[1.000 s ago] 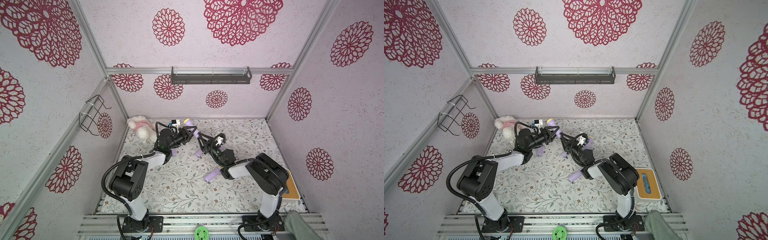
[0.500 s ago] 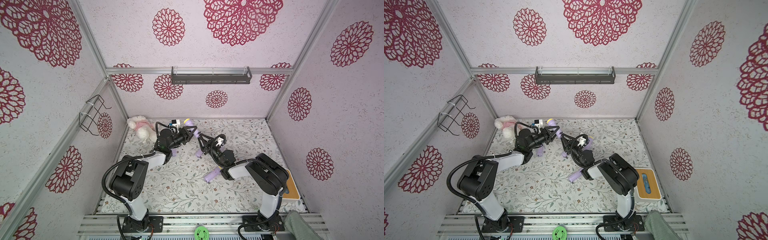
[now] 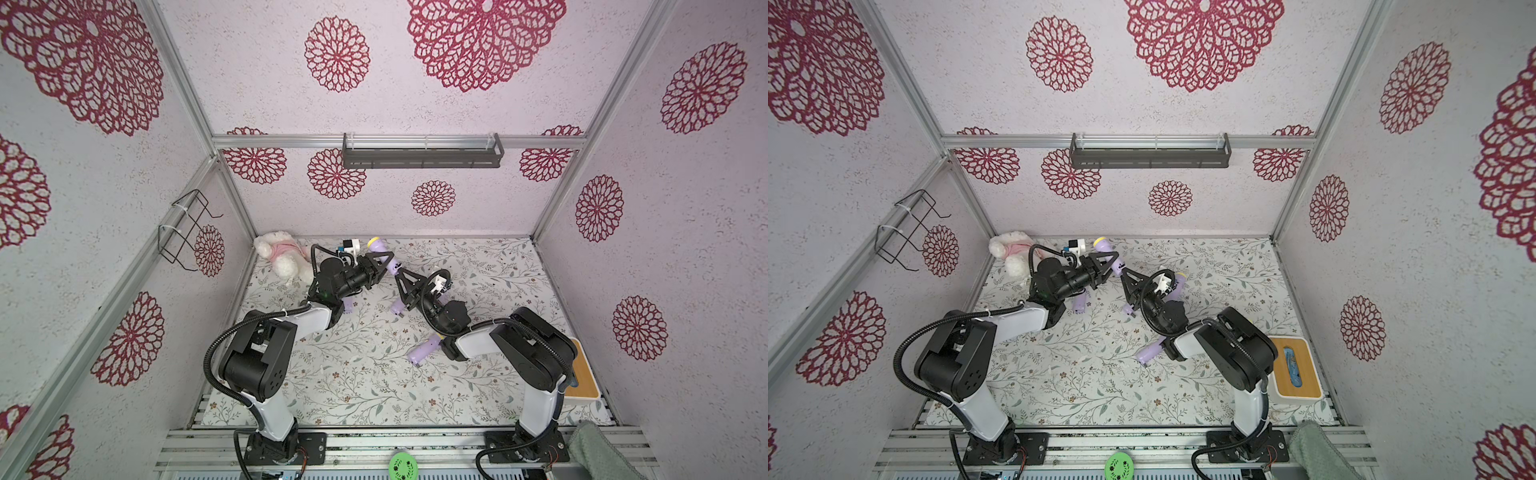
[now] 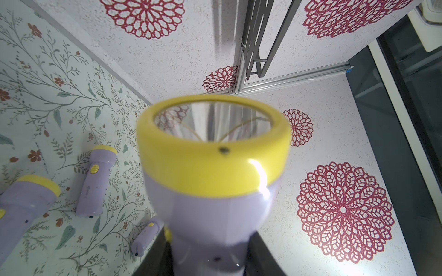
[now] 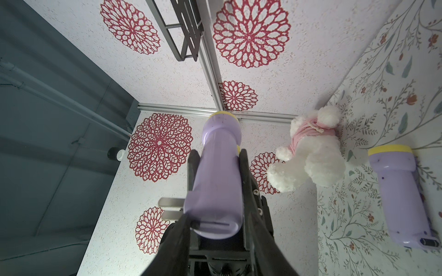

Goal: Close the plug at the bottom of the flashlight
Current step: Close the plug of the flashlight.

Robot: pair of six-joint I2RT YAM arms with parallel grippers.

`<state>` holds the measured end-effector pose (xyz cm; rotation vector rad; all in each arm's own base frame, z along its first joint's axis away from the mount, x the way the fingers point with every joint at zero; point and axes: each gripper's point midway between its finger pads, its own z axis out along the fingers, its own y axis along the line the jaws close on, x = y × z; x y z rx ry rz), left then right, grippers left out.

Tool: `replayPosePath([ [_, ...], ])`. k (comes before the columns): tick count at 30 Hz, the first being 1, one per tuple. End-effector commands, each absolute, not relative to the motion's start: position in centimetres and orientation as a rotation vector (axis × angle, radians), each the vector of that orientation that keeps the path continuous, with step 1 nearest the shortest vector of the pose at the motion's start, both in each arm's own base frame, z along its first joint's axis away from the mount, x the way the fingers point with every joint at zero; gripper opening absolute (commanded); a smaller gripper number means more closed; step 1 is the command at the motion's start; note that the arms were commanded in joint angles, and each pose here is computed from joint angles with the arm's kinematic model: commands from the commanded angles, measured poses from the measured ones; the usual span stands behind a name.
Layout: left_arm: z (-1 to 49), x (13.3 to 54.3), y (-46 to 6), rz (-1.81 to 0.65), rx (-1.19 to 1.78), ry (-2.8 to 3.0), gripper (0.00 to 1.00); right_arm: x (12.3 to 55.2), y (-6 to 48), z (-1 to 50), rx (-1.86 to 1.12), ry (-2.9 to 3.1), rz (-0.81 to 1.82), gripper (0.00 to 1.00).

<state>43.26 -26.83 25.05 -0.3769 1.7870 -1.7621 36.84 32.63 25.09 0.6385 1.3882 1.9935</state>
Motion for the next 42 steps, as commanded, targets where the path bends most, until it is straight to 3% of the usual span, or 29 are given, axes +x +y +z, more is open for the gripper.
replayPosePath([
  [1, 26.0, 42.8, -27.0, -1.793, -0.335, 1.743, 0.00, 35.9, 31.5, 29.6, 0.580, 1.206, 2.072, 0.40],
  [42, 25.7, 42.1, -28.3, -1.824, -0.303, 1.747, 0.00, 36.1, 32.5, 30.0, 0.583, 1.192, 2.101, 0.35],
])
